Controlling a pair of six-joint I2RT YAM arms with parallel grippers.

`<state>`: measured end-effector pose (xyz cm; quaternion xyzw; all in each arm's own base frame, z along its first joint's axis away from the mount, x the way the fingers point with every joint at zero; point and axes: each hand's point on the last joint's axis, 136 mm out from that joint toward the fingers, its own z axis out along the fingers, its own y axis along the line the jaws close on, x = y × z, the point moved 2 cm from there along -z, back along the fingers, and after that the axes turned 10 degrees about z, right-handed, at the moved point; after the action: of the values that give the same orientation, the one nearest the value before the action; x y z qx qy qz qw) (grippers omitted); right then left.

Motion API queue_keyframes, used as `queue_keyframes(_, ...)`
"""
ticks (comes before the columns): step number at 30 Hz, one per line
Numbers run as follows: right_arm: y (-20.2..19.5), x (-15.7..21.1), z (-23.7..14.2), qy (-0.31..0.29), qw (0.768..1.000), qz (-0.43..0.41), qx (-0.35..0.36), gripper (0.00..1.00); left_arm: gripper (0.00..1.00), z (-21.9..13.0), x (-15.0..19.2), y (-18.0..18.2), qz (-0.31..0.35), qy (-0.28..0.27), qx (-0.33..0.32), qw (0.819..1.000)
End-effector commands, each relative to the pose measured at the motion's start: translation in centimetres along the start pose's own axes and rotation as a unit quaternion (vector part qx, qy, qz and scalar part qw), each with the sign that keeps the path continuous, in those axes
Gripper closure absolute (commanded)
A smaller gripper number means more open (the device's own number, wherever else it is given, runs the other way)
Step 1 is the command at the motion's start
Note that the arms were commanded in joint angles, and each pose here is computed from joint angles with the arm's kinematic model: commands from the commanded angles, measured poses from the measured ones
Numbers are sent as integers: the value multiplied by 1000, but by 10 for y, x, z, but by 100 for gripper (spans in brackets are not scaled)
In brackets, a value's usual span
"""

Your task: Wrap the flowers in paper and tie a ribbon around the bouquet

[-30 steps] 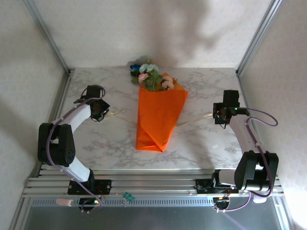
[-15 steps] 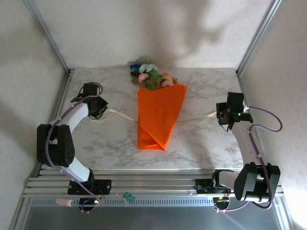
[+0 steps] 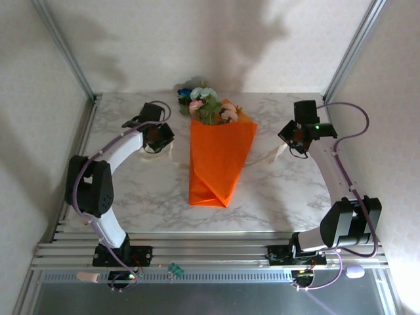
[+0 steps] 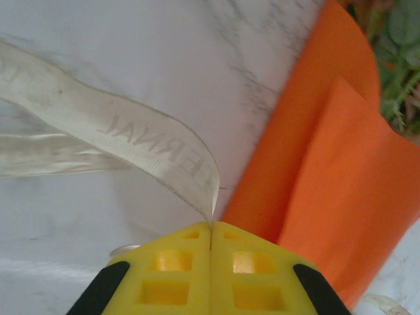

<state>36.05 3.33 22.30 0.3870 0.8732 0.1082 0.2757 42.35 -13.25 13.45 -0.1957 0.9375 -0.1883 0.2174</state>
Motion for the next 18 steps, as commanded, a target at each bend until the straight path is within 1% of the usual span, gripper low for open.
queue_keyframes(1,-17,-18,-2,-34,993,-71,85,100,100,8,9,-12,35,14,-27,999)
queue_keyframes(3,-13,-26,-9,-56,988,-94,108,100,100,14,19,-16,37,23,-28,999)
queue_keyframes(8,-2,-27,-25,-88,980,-142,107,100,100,27,39,-18,45,39,-30,998)
queue_keyframes(12,-5,-12,-37,-92,977,-162,109,100,100,32,45,-14,48,45,-39,997)
queue_keyframes(15,-16,1,-49,-92,977,-156,111,100,100,35,47,-13,51,48,-39,997)
queue_keyframes(18,-26,11,-63,-97,978,-159,98,100,100,36,47,-13,52,51,-39,997)
